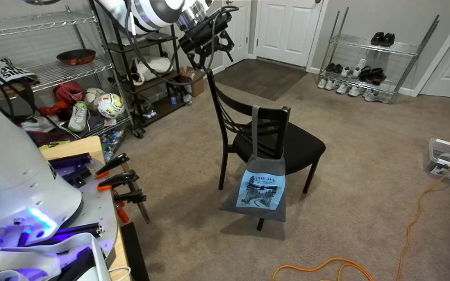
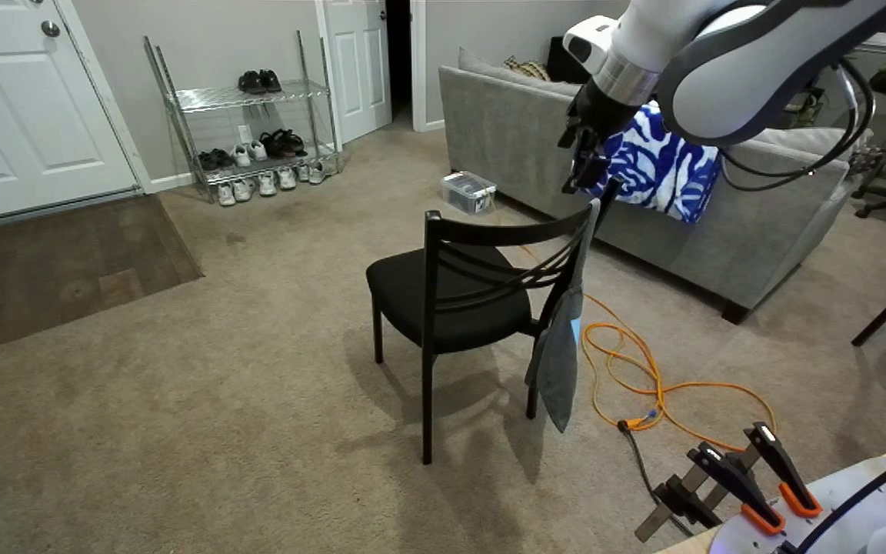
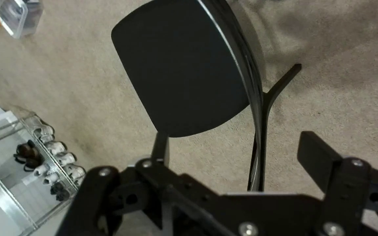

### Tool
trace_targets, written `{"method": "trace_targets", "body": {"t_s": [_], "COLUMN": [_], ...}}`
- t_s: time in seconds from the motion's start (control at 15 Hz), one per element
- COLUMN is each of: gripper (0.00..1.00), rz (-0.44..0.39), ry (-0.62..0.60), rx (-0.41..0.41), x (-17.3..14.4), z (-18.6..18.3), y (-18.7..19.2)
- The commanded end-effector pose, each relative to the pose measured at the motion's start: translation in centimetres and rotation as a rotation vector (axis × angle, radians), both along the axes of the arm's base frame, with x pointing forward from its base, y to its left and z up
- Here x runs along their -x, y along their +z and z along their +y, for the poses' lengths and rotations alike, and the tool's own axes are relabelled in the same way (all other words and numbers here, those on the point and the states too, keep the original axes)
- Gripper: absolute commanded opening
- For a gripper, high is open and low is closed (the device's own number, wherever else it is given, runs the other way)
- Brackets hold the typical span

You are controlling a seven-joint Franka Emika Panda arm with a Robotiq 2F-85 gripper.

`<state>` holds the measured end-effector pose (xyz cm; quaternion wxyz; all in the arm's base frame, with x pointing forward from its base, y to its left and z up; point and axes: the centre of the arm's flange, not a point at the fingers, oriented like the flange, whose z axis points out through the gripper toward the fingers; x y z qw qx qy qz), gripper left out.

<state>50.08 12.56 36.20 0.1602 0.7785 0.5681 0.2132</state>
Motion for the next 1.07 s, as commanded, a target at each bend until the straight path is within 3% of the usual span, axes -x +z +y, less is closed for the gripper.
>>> {"method": "trace_targets", "body": {"t_s": [0.0,0.73,1.0], "gripper": [1.0,1.0,1.0], "rz": [-0.009,-0.019,0.009], "ry": [0.036,0.076,0.009], "rx": [0.017,0.037,0.057], "x": [-0.2,-0.6,0.0], "z": [0.1,0.3,0.6], "y": [-0.2,-0.3,-2.3]}}
